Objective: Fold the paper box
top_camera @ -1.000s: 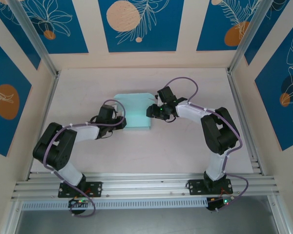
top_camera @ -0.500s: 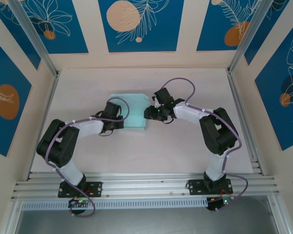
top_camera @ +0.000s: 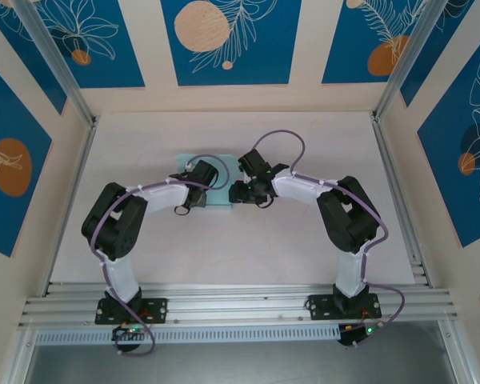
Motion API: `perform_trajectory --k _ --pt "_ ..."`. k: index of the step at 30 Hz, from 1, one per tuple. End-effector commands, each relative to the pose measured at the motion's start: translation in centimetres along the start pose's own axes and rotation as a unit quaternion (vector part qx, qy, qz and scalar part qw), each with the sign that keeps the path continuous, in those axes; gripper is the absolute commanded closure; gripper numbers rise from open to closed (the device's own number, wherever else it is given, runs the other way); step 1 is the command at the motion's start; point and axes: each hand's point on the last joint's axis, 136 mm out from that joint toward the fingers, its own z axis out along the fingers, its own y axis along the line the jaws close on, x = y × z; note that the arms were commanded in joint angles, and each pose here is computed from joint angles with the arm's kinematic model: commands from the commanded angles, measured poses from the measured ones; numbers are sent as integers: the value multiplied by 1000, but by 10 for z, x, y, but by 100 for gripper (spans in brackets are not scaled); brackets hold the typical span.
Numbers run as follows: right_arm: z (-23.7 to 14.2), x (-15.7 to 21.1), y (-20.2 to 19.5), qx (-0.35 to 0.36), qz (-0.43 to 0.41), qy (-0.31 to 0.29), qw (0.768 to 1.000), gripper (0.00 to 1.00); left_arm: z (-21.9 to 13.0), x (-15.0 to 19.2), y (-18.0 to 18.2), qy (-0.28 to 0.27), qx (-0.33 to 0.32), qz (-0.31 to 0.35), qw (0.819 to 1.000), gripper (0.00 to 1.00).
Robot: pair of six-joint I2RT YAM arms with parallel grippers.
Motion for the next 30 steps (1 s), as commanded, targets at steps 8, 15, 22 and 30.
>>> perform_trajectory --k 8,15,22,30 --pt "-7 -3 5 0 -2 -7 1000 48 5 34 11 46 -28 46 997 71" --pt "-20 -13 6 4 -17 -28 999 48 -26 -11 -10 -27 57 2 998 52" --pt "-42 -22 8 6 -32 -52 998 47 -63 -37 -17 -78 122 -30 989 48" --pt "-81 -28 18 0 -59 -85 995 47 -120 -42 2 -137 166 -35 976 43"
